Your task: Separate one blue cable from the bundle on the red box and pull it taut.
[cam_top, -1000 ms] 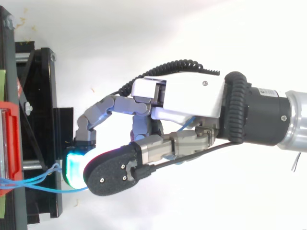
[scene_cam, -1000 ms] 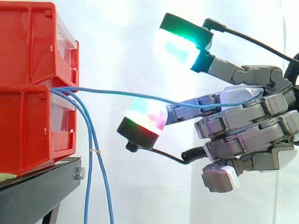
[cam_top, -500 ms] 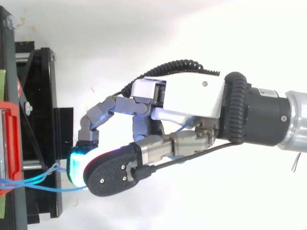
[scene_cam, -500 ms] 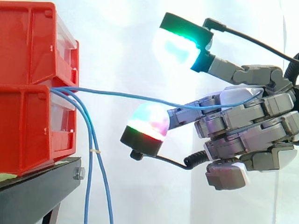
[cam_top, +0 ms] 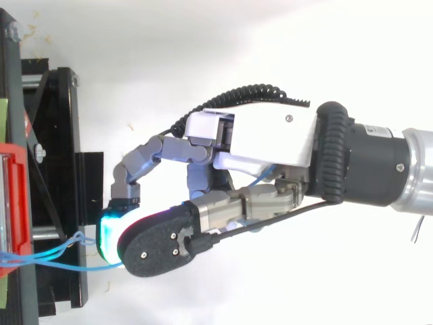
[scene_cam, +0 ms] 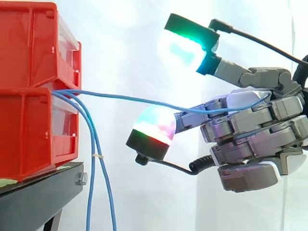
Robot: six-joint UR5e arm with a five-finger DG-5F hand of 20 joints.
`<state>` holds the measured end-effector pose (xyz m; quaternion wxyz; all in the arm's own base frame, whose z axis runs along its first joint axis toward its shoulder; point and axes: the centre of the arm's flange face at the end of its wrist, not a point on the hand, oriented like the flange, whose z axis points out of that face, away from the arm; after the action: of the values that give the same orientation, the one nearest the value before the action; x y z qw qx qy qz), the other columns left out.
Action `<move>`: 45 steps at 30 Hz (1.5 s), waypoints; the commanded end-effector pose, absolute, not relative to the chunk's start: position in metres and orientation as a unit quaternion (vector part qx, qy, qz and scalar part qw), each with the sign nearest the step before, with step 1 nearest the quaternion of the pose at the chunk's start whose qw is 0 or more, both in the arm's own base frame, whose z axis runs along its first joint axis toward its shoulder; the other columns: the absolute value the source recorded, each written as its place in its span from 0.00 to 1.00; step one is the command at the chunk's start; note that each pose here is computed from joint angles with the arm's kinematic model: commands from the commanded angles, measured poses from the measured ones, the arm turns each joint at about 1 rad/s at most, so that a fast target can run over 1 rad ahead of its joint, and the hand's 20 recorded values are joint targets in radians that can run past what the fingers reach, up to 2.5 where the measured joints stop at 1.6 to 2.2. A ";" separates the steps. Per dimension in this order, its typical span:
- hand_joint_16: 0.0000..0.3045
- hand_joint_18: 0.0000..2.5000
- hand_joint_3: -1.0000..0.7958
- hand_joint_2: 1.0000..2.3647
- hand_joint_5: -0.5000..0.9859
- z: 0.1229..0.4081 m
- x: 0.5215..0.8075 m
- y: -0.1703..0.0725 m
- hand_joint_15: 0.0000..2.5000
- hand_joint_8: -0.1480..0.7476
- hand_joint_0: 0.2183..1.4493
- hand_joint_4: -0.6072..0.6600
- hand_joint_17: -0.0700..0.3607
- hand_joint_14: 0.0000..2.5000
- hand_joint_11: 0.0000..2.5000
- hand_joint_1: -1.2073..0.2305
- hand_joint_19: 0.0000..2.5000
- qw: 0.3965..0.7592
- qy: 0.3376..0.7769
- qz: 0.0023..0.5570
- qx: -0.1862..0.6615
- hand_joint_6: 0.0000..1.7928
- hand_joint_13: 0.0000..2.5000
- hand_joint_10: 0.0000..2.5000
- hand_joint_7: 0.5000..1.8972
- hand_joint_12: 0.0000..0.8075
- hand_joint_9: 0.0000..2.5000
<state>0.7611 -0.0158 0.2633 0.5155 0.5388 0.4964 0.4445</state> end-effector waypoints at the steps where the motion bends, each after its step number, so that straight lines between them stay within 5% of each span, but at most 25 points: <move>1: 0.21 0.71 0.28 0.00 0.32 0.264 0.761 -0.015 0.53 0.48 0.19 0.67 0.49 0.16 0.15 0.47 0.33 0.515 0.496 0.445 0.539 0.47 1.00 1.00 0.35 0.35 0.94; 18: 0.17 0.68 0.28 0.00 0.31 0.264 0.761 -0.014 0.58 0.43 0.25 0.64 0.43 0.14 0.14 0.20 0.36 0.516 0.497 0.444 0.538 0.49 1.00 1.00 0.33 0.29 0.90; 29: 0.15 0.65 0.35 0.01 0.31 0.263 0.761 -0.015 0.58 0.37 0.33 0.55 0.40 0.13 0.14 0.19 0.38 0.515 0.497 0.444 0.539 0.49 0.97 1.00 0.32 0.28 0.86; 33: 0.16 0.61 0.39 0.01 0.31 0.262 0.761 -0.014 0.61 0.31 0.30 0.52 0.42 0.00 0.25 0.24 0.37 0.515 0.497 0.444 0.539 0.50 0.96 0.98 0.32 0.26 0.89; 34: 0.16 0.60 0.39 0.01 0.31 0.263 0.761 -0.016 0.59 0.30 0.30 0.49 0.42 0.00 0.35 0.25 0.36 0.516 0.497 0.443 0.539 0.50 0.94 0.77 0.33 0.27 0.92; 35: 0.16 0.60 0.39 0.01 0.31 0.264 0.761 -0.014 0.58 0.30 0.30 0.48 0.42 0.00 0.39 0.26 0.36 0.515 0.496 0.445 0.539 0.50 0.94 0.67 0.33 0.27 0.93; 36: 0.17 0.60 0.40 0.01 0.31 0.264 0.761 -0.014 0.56 0.32 0.30 0.47 0.44 0.00 0.55 0.27 0.36 0.515 0.496 0.445 0.539 0.50 0.93 0.35 0.33 0.30 0.97; 39: 0.18 0.59 0.41 0.01 0.31 0.263 0.761 -0.016 0.49 0.35 0.29 0.45 0.45 0.01 0.65 0.28 0.34 0.516 0.496 0.444 0.539 0.50 0.89 0.00 0.32 0.35 0.98; 45: 0.20 0.60 0.44 0.01 0.33 0.263 0.761 -0.016 0.38 0.38 0.29 0.46 0.48 0.01 0.47 0.29 0.32 0.516 0.496 0.444 0.539 0.49 0.84 0.01 0.34 0.44 0.90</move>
<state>0.7609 -0.0153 0.2629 0.5155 0.5391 0.4965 0.4440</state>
